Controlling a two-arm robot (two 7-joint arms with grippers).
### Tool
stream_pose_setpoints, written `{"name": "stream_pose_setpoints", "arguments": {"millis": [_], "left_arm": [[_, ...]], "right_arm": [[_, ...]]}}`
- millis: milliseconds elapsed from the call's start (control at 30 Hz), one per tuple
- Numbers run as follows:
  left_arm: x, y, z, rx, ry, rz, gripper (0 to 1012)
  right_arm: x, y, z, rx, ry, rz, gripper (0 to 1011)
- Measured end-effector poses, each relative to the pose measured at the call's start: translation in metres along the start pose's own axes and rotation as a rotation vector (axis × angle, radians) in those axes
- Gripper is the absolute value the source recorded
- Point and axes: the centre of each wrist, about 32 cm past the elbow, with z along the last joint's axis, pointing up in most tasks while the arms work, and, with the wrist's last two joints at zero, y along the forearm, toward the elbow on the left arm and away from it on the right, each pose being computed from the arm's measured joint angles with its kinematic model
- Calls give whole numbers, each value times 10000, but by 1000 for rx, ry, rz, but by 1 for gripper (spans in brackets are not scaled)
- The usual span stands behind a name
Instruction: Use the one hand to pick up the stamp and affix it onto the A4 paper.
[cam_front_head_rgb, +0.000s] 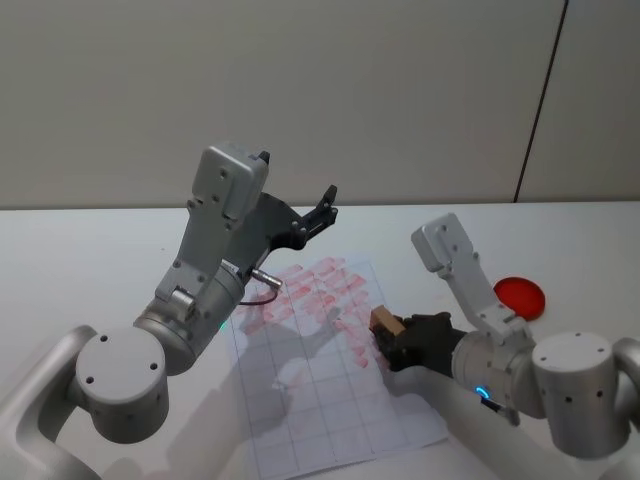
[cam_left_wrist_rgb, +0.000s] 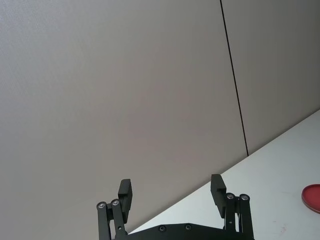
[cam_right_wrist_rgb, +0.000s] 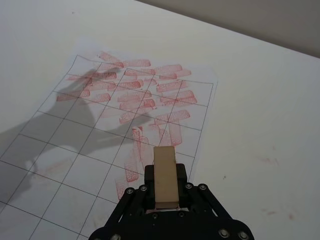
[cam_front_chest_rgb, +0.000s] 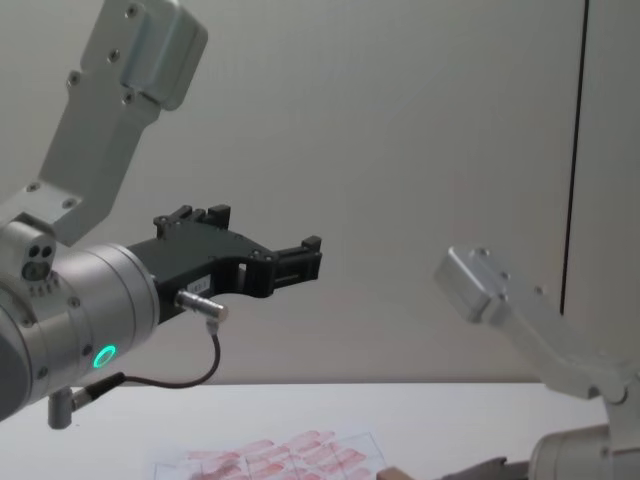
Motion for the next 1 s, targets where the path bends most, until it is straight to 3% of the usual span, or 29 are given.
{"name": "stream_pose_setpoints", "arguments": {"millis": [1000], "left_arm": [[0, 0, 0, 0, 0, 0, 1001]], "right_arm": [[6, 140, -99, -61, -23, 27, 228]]}}
